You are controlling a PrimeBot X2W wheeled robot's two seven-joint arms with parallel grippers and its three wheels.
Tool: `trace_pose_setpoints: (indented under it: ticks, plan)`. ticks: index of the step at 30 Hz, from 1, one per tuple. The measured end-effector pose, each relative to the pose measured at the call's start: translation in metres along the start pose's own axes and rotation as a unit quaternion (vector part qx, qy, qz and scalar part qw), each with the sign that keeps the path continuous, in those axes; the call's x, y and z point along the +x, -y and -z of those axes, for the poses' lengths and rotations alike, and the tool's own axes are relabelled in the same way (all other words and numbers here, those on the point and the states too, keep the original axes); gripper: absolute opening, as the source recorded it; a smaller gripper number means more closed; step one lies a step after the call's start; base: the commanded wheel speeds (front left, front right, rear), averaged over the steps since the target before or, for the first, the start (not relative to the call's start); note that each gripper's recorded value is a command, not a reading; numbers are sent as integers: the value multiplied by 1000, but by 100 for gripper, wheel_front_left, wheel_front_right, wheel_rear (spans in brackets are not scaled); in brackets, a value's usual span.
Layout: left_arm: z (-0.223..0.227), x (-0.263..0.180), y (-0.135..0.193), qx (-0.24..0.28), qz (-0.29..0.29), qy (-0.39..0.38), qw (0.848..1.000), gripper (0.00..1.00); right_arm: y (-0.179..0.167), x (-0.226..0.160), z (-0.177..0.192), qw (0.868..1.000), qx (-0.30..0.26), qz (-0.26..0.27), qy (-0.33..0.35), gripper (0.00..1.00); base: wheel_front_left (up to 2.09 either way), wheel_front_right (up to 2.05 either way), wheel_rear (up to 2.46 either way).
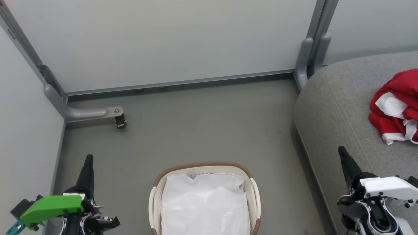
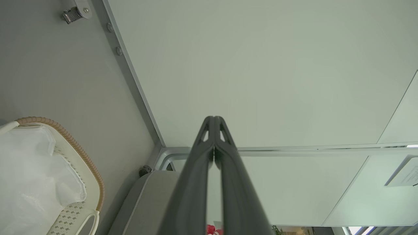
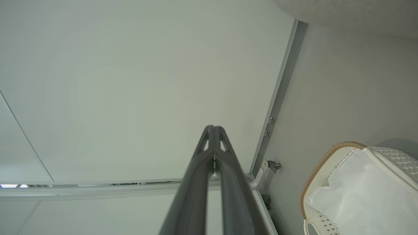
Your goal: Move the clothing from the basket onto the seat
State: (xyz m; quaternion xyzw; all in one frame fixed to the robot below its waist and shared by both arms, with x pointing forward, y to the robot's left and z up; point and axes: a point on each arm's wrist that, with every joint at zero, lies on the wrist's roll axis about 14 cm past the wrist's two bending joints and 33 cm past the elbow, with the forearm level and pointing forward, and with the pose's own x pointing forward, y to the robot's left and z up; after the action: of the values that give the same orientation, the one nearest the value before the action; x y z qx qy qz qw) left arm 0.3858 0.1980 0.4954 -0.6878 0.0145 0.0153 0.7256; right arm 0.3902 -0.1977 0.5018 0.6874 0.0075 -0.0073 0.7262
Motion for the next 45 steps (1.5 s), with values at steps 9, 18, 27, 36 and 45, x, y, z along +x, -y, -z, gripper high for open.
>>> trace_pose_setpoints:
  ticks: [9, 18, 27, 36, 45]
  plan:
    - [-1, 1, 6, -28, 12, -1, 1000, 0, -5, 0, -1, 1000, 28, -10, -1, 0, 0, 0, 0]
    - [-1, 1, 8, -30, 15, -1, 999, 0, -6, 0, -2, 999, 30, -11, 0, 0, 0, 0, 0]
    - [-1, 1, 8, -30, 15, -1, 999, 0, -6, 0, -2, 999, 30, -11, 0, 0, 0, 0, 0]
    - [-1, 1, 8, -30, 15, -1, 999, 0, -6, 0, -2, 999, 30, -11, 0, 0, 0, 0, 0]
    - [-1, 1, 8, -30, 15, -1, 999, 0, -6, 0, -2, 999, 30, -11, 0, 0, 0, 0, 0]
